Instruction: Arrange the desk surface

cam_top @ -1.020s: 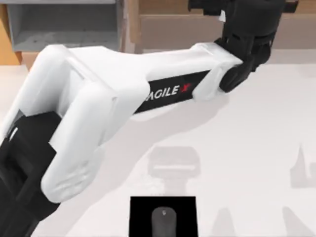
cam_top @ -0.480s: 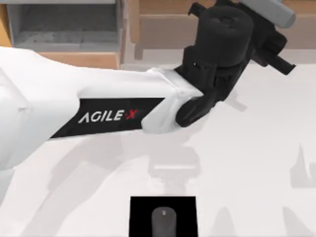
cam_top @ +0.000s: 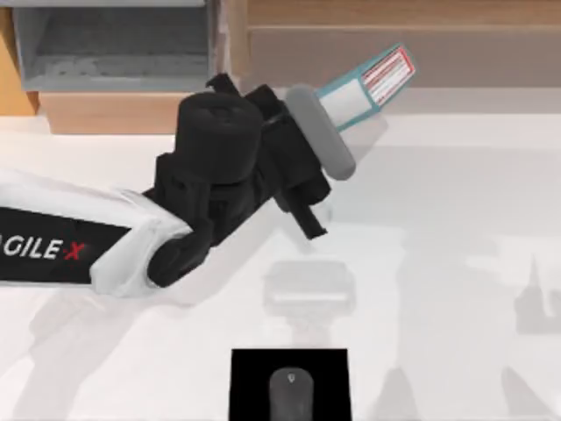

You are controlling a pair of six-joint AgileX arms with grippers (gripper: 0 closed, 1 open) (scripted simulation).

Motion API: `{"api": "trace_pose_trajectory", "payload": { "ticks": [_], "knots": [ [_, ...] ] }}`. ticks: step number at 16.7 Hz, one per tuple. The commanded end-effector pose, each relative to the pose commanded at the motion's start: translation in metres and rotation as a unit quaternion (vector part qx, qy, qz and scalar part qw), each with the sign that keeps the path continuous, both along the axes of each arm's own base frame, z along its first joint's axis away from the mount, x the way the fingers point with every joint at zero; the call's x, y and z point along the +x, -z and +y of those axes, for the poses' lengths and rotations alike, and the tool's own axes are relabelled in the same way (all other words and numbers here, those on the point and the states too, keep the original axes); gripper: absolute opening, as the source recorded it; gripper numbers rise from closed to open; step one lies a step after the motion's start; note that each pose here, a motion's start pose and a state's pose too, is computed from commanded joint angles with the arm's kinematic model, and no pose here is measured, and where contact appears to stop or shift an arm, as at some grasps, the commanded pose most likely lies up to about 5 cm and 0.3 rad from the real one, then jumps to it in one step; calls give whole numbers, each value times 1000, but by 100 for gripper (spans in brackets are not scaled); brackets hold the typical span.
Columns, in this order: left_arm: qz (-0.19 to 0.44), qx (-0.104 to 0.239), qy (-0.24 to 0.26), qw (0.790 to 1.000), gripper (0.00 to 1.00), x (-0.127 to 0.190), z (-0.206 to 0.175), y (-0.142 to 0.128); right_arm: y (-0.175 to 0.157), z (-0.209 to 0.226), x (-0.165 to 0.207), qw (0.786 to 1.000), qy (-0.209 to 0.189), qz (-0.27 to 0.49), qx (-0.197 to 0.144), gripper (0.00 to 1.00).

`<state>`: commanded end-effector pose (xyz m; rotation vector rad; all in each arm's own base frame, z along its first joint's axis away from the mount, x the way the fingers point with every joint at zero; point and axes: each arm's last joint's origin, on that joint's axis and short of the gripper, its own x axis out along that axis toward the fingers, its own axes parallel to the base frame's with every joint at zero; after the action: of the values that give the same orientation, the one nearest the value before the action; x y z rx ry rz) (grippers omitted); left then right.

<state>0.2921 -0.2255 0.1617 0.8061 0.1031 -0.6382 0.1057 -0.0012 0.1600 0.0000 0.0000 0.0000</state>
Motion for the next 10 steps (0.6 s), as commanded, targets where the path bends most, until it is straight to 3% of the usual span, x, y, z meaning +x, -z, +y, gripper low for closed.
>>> {"api": "trace_pose_trajectory", "payload": {
  "ticks": [5,10],
  "knots": [
    [-39,170,-68,982,0,-7,95,17,0,0,0,1000,0,0,0,100],
    [-113,300,-118,940,0,15,140,4,0,0,0,1000,0,0,0,100]
  ]
}}
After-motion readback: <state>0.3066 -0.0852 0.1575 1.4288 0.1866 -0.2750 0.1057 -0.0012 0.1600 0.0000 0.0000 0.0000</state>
